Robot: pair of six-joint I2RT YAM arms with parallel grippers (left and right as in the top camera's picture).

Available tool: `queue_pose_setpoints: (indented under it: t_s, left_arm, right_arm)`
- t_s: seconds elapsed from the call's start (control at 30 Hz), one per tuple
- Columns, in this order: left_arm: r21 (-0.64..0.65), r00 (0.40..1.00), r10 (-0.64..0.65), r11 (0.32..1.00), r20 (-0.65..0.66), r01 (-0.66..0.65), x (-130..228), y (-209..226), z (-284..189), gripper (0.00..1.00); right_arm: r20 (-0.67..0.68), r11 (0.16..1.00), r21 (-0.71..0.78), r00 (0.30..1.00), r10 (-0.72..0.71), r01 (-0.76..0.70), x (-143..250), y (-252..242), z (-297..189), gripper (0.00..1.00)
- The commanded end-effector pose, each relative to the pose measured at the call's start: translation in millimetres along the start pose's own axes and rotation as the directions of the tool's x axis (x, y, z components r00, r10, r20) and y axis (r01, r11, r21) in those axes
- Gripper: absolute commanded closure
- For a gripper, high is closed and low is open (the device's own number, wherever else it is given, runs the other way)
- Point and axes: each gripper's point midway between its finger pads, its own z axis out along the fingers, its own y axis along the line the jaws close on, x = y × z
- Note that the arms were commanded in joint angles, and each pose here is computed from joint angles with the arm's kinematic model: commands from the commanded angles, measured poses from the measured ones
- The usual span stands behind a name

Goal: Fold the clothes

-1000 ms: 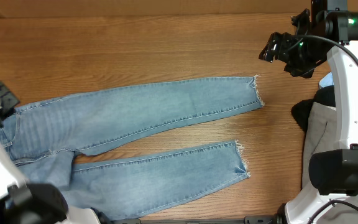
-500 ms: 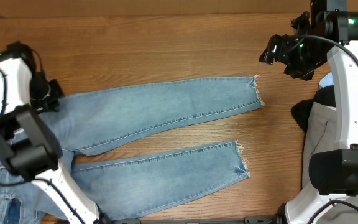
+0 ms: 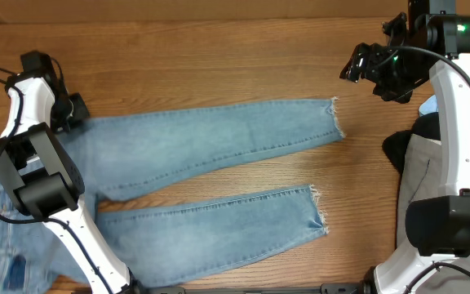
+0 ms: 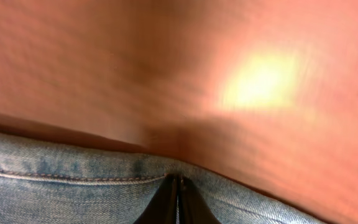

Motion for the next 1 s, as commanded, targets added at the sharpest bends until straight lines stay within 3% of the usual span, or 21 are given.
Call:
queue_pose_setpoints:
  t_s: [0.0, 0.23, 0.37, 0.53, 0.73, 0.97]
  left_arm:
    - [0.075, 0.996, -0.018, 0.997, -0.09, 0.025, 28, -19, 73, 0.92]
    - [0.232, 0.995, 0.05, 0.97, 0.087, -0.069, -43, -64, 15, 0.87]
    - [0.226, 0.972, 0.165, 0.953, 0.17, -0.201, -72, -80, -47, 0.83]
    - [0.24, 0.954, 0.138, 0.949, 0.265, -0.204, -94, -82, -145, 0.7]
    - [0.226, 0.905, 0.135, 0.944, 0.404, -0.242, -82, -73, -267, 0.57]
    - [0.226, 0.853, 0.144, 0.93, 0.502, -0.29, -34, -73, -370, 0.55]
  right_arm:
    - [0.041, 1.0, -0.012, 0.999, -0.008, 0.009, 0, 4, -15, 0.12]
    - [0.048, 1.0, -0.006, 0.999, -0.017, 0.017, -5, 0, -2, 0.1]
    - [0.049, 1.0, -0.002, 0.999, -0.017, 0.017, -9, -9, 27, 0.1]
    - [0.062, 0.999, 0.043, 0.998, 0.024, -0.026, -9, -34, 76, 0.13]
    - [0.061, 0.995, 0.083, 0.997, 0.043, -0.048, 6, -61, 123, 0.15]
    - [0.082, 0.995, 0.09, 0.996, 0.039, -0.047, 24, -83, 167, 0.11]
